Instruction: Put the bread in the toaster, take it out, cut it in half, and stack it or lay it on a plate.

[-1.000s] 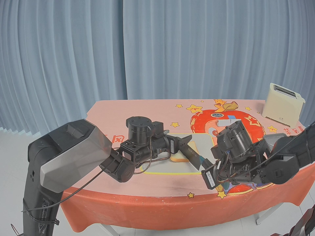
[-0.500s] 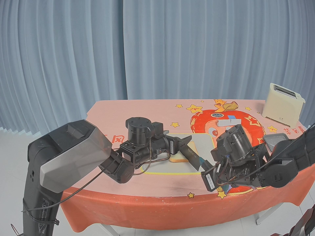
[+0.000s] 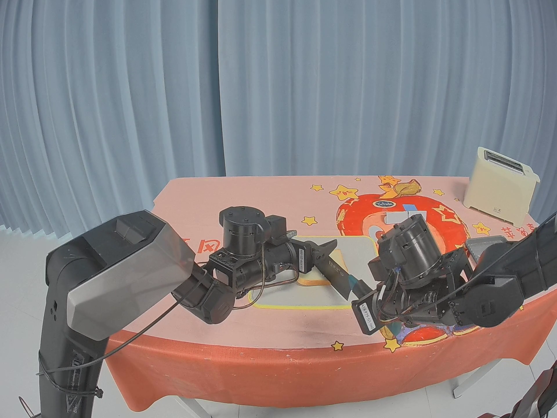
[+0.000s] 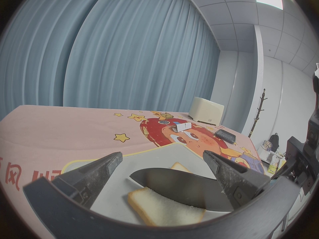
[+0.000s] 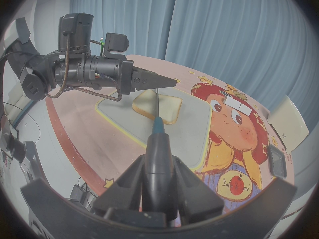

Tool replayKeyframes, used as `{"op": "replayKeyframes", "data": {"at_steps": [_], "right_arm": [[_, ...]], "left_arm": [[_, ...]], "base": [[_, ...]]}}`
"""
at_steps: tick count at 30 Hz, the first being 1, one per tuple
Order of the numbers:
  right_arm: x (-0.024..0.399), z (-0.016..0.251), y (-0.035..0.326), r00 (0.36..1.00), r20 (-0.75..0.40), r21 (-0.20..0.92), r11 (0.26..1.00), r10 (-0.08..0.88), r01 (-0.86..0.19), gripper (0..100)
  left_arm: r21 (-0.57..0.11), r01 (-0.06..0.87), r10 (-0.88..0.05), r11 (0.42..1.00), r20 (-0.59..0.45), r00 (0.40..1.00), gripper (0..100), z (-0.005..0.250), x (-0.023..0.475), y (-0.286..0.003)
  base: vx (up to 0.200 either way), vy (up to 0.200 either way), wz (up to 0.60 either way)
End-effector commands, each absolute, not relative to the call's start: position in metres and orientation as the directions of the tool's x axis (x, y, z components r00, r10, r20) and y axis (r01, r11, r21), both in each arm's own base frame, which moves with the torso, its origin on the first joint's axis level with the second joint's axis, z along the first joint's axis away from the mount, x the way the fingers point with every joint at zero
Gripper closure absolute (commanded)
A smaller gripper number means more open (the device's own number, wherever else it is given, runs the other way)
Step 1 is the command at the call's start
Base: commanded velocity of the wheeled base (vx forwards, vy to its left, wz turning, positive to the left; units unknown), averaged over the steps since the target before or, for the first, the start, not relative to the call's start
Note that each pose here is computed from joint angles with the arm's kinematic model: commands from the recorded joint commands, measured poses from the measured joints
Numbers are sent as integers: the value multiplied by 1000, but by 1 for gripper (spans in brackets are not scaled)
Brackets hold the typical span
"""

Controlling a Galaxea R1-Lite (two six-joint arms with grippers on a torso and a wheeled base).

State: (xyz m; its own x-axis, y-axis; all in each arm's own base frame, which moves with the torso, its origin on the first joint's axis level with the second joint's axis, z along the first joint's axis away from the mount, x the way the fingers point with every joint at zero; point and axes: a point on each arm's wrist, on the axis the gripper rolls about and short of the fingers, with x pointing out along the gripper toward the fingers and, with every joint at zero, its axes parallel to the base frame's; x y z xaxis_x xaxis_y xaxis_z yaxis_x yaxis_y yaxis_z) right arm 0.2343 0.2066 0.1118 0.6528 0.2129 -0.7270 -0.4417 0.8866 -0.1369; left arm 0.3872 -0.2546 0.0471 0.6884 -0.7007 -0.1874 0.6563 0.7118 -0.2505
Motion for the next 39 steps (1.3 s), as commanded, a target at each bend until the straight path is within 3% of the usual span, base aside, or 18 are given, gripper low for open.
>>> {"op": "replayKeyframes", "data": {"at_steps": [1, 12, 24, 31, 39], "right_arm": [[233, 110, 209, 650, -728, -138, 883, 216, -449, 100], [207, 118, 193, 643, -733, -142, 874, 224, -465, 100], [235, 103, 212, 639, -741, -146, 879, 206, -454, 100], [232, 114, 210, 654, -723, -139, 881, 221, -451, 100], [223, 92, 204, 608, -771, -157, 871, 187, -466, 100]], "left_arm": [[-251, 658, -703, 710, -186, 687, 0, 48, 385, -255], [-257, 692, -738, 675, -230, 635, 0, 42, 357, -270], [-252, 673, -717, 696, -196, 669, 0, 50, 373, -259], [-253, 673, -719, 695, -210, 663, 0, 45, 371, -261], [-249, 678, -721, 691, -186, 667, 0, 58, 368, -259]], "base": [[0, 0, 0], [0, 0, 0], [0, 0, 0], [0, 0, 0], [0, 0, 0]]}}
